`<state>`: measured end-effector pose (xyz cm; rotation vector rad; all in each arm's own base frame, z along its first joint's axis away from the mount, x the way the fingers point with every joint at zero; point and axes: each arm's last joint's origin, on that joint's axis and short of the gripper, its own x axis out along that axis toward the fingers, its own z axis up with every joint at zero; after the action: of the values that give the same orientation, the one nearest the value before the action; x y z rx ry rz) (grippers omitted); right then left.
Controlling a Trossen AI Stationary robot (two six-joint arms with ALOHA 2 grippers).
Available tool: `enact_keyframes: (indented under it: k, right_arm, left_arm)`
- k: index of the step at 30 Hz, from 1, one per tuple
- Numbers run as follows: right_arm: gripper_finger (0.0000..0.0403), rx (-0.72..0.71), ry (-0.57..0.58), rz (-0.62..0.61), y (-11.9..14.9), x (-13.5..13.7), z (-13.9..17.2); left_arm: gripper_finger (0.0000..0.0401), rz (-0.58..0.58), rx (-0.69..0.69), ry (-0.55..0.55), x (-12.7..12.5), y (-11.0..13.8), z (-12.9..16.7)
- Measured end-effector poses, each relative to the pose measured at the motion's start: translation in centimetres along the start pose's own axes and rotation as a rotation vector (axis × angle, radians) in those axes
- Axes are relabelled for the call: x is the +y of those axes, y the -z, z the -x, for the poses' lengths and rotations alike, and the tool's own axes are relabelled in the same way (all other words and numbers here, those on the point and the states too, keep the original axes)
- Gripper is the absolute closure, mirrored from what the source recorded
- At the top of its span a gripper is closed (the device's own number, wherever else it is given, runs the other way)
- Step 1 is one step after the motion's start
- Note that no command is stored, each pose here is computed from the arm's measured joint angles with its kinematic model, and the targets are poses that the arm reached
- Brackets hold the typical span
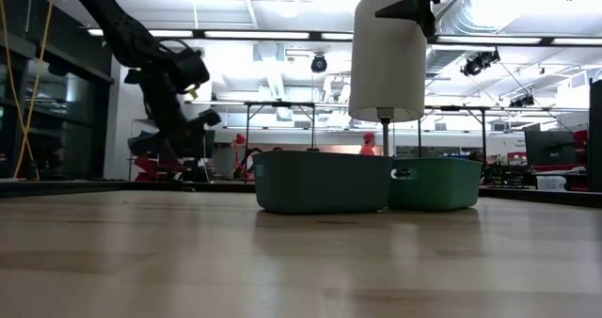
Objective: Sort batteries
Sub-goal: Put the black battery into the blue bin
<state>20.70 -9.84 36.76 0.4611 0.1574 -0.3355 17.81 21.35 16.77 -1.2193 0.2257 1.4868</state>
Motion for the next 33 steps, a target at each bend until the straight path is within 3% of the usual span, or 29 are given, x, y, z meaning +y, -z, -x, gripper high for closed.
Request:
enact_keyframes:
  k: [4,7,11,14,21,33]
  right_arm:
    - [0.0231,0.001,-0.002,0.036,0.0,0.0,0.0]
    - [0.0231,0.0,-0.003,0.055,0.0,0.0,0.0]
    - [0.0231,0.001,-0.005,0.03,0.0,0.0,0.0]
    - [0.0231,0.002,-0.005,0.012,0.0,0.0,0.0]
    - [0.0231,0.003,-0.004,0.03,0.0,0.0,0.0]
    - [0.0231,0.009,-0.001,0.058,0.1,0.0,0.0]
  left_arm:
    - [0.0215,-0.009,0.07,-0.038,-0.2,-0.4,-1.0]
    - [0.0215,-0.107,0.133,-0.065,-2.1,-0.7,-2.1]
    - [0.0215,-0.273,0.185,-0.193,-4.3,-1.3,-3.6]
    - [0.0215,-0.297,0.177,-0.251,-5.3,-2.2,-4.4]
    - [0.0215,-0.143,0.165,-0.303,-4.7,-1.9,-5.5]
    - [0.0215,-0.007,0.075,-0.369,-3.7,-1.7,-5.8]
